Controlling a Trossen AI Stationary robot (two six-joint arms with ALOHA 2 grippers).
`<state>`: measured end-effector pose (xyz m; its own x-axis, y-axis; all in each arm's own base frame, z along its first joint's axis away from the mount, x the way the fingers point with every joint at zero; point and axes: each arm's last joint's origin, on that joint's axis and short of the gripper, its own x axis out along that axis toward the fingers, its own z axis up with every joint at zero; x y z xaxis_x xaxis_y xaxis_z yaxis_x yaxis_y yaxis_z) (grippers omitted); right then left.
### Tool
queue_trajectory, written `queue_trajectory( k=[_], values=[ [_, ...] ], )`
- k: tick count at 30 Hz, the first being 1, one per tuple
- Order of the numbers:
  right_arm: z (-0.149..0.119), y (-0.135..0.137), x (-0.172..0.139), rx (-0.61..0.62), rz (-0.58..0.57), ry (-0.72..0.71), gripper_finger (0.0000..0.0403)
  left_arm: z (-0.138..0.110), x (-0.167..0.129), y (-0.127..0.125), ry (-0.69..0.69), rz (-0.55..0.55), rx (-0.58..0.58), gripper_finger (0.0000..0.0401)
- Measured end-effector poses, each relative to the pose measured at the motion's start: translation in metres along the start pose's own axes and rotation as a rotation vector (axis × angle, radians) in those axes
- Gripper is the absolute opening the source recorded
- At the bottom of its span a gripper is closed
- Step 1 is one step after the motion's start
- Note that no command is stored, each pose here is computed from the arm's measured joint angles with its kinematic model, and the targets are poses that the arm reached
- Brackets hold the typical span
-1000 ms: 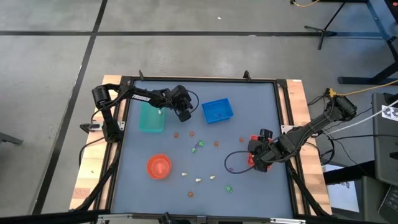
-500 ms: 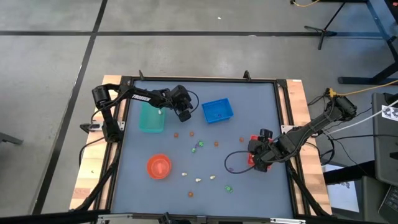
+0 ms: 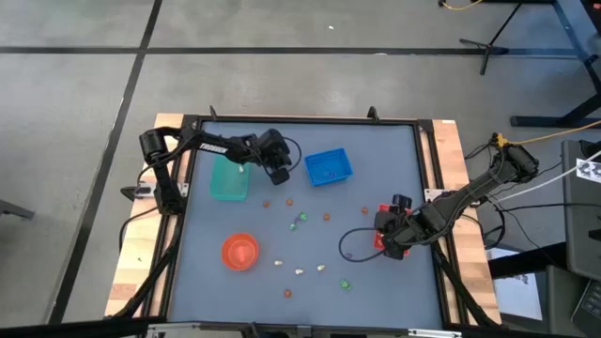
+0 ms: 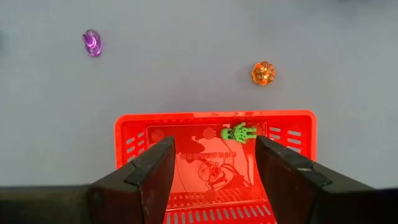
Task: Sort Halloween decoration
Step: Put the purple hat toy into the blue bin
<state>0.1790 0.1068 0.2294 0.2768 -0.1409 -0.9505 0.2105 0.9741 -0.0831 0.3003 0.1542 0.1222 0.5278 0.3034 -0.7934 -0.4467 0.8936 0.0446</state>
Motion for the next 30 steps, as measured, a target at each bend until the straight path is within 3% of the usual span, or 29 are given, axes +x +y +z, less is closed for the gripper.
queue_trajectory(
  k=[19, 30],
  values=[
    [0.000, 0.000, 0.000, 0.000, 0.000, 0.000, 0.0221, 0.012, -0.005, -0.010, -0.113, -0.082, -0.012, 0.0000],
    [0.000, 0.000, 0.000, 0.000, 0.000, -0.001, 0.0221, 0.041, -0.058, -0.015, -0.315, -0.114, -0.046, 0.0000]
  ],
)
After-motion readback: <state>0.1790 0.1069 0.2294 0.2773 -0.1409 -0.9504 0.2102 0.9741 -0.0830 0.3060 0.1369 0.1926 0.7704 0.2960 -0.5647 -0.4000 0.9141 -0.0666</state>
